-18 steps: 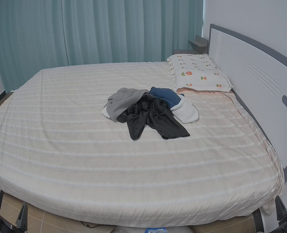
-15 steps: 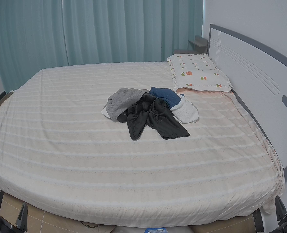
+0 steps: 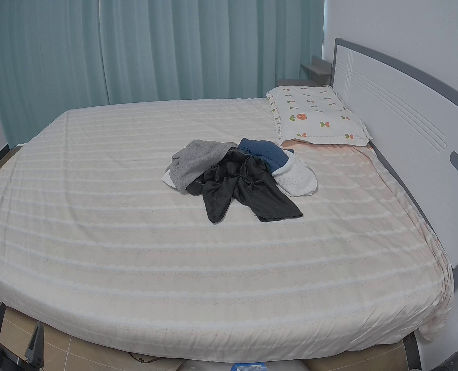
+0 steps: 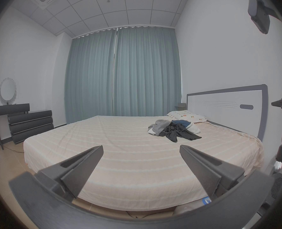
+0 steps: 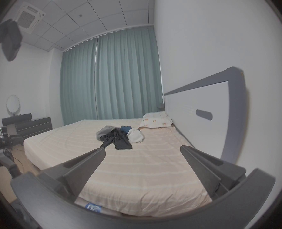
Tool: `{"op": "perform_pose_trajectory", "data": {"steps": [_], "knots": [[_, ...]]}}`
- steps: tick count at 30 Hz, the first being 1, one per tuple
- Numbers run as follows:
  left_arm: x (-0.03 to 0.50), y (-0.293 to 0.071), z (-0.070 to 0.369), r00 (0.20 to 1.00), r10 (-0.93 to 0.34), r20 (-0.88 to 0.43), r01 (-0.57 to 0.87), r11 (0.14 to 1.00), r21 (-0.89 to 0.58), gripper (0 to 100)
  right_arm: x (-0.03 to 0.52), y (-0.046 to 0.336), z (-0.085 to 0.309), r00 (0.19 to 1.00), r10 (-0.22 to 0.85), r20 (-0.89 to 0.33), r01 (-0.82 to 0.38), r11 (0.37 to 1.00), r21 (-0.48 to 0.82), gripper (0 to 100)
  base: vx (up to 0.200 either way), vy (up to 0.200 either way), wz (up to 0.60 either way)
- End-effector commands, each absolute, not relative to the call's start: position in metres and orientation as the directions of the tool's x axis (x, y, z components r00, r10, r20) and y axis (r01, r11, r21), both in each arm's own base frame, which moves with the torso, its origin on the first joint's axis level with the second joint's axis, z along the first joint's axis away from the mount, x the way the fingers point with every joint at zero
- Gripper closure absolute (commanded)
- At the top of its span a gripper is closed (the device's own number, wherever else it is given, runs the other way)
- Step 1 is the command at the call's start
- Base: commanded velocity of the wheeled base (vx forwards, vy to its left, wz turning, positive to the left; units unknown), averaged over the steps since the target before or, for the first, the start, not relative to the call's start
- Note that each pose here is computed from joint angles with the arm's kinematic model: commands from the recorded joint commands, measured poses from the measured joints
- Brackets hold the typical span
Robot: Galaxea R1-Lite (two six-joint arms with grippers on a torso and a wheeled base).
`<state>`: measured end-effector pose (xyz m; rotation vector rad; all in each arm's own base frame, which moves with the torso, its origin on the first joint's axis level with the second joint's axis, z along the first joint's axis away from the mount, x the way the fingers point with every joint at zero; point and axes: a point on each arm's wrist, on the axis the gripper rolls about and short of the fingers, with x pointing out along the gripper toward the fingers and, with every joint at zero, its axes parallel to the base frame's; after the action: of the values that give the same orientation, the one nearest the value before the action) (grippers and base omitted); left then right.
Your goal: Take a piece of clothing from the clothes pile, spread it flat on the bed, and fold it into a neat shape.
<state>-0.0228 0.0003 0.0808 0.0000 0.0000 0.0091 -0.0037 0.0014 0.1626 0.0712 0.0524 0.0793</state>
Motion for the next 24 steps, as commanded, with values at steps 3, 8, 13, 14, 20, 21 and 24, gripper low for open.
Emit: {"op": "perform_pose_trajectory", "data": {"steps": [3, 8, 13, 14, 20, 21, 24], "knots": [[-0.023, 0.000, 0.076, 1.000, 0.009, 0.002, -0.009, 1.000, 0.000, 0, 0.186, 0.027, 0.159, 0.850, 0.225, -0.476, -0.112, 0.960, 0.255, 0, 0.000, 0.000, 0.00], [-0.023, 0.000, 0.076, 1.000, 0.009, 0.002, -0.009, 1.000, 0.000, 0, 0.254, 0.036, 0.121, 0.816, 0.209, -0.539, -0.065, 0.960, 0.273, 0, 0.000, 0.000, 0.00], [-0.023, 0.000, 0.076, 1.000, 0.009, 0.002, -0.009, 1.000, 0.000, 0, 0.339, 0.053, 0.078, 0.830, 0.134, -0.541, 0.076, 0.934, 0.349, 0, 0.000, 0.000, 0.00], [-0.023, 0.000, 0.076, 1.000, 0.009, 0.002, -0.009, 1.000, 0.000, 0, 0.348, 0.060, 0.074, 0.830, 0.133, -0.541, 0.087, 0.928, 0.362, 0, 0.000, 0.000, 0.00], [-0.023, 0.000, 0.076, 1.000, 0.009, 0.002, -0.009, 1.000, 0.000, 0, 0.405, 0.087, 0.044, 0.817, 0.092, -0.569, 0.151, 0.918, 0.366, 0, 0.000, 0.000, 0.00], [-0.023, 0.000, 0.076, 1.000, 0.009, 0.002, -0.009, 1.000, 0.000, 0, 0.416, 0.091, 0.039, 0.813, 0.089, -0.576, 0.158, 0.918, 0.365, 0, 0.000, 0.000, 0.00], [-0.023, 0.000, 0.076, 1.000, 0.009, 0.002, -0.009, 1.000, 0.000, 0, 0.431, 0.100, 0.032, 0.799, 0.098, -0.593, 0.172, 0.908, 0.382, 0, 0.000, 0.000, 0.00]]}}
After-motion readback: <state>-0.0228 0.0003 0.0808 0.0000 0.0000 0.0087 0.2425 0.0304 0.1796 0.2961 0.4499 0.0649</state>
